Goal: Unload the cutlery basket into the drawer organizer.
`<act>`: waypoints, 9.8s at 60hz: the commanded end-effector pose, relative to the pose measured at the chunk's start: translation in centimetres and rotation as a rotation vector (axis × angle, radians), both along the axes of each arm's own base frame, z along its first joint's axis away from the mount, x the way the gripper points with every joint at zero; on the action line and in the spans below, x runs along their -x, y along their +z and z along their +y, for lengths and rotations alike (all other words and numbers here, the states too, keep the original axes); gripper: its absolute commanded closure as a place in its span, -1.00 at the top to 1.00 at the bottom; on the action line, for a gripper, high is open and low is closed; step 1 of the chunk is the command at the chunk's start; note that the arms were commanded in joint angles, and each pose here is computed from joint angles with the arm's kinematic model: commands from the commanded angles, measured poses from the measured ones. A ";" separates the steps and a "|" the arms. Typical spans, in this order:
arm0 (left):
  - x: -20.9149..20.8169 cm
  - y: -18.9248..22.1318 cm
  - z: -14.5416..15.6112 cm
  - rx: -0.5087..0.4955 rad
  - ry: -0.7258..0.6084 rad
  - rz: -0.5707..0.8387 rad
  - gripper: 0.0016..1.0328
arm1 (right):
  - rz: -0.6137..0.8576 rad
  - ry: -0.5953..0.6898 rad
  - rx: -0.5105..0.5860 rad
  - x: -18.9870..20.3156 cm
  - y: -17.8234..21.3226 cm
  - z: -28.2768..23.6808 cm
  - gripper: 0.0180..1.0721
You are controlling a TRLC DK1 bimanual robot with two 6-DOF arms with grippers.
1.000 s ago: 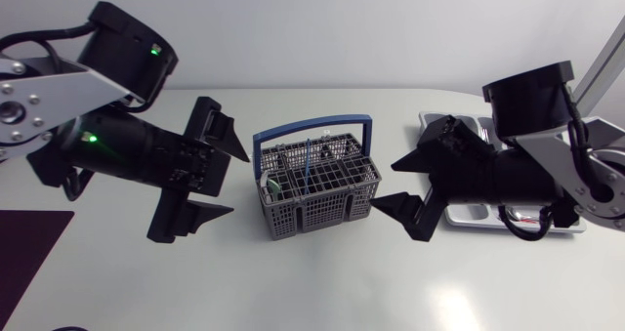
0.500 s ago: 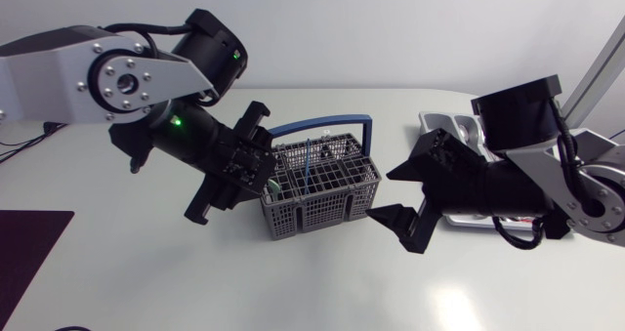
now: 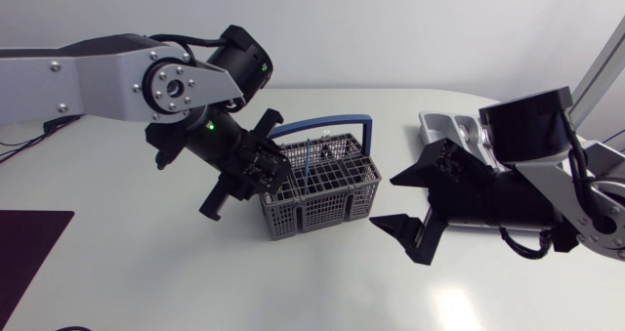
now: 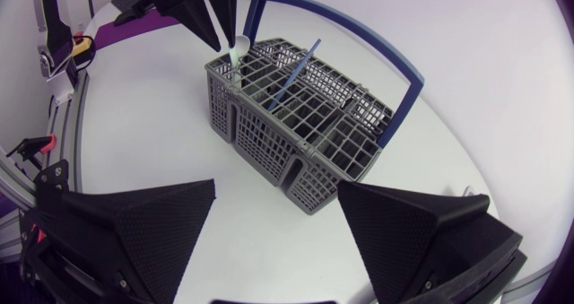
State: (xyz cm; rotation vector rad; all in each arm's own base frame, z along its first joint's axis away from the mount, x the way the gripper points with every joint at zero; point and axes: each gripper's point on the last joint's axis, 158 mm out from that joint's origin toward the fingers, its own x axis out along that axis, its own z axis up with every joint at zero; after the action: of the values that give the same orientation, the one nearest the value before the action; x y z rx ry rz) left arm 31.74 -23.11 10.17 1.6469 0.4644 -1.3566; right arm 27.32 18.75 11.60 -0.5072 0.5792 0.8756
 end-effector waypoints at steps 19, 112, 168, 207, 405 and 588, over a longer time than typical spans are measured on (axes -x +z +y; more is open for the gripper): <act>-0.7 -1.4 -0.3 -0.043 -0.019 0.000 -0.78 | -0.012 0.015 0.009 0.8 -0.4 -0.4 0.88; -1.3 9.0 -0.6 0.142 0.082 -0.270 -0.83 | -0.006 0.087 -0.067 4.3 3.9 6.3 0.88; 3.5 16.3 -6.5 0.701 0.614 -0.042 -0.83 | -0.296 -0.020 -0.050 3.4 8.4 3.3 0.81; 3.2 11.3 -10.2 0.686 1.017 0.445 -0.83 | -0.531 -0.055 0.060 2.8 7.1 3.4 0.07; 0.4 4.5 -0.4 0.486 0.980 0.210 0.36 | -0.106 0.184 0.335 -7.1 -10.0 -31.3 -0.80; -4.8 -0.6 1.4 0.450 1.422 -0.015 -0.83 | -0.201 0.048 0.088 0.6 3.1 -2.7 0.77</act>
State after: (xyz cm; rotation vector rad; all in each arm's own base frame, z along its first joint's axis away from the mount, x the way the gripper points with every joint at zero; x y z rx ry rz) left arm 35.75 -21.84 9.63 0.5993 0.9694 -0.3237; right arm 27.20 16.04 15.31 -0.6932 0.4171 0.8326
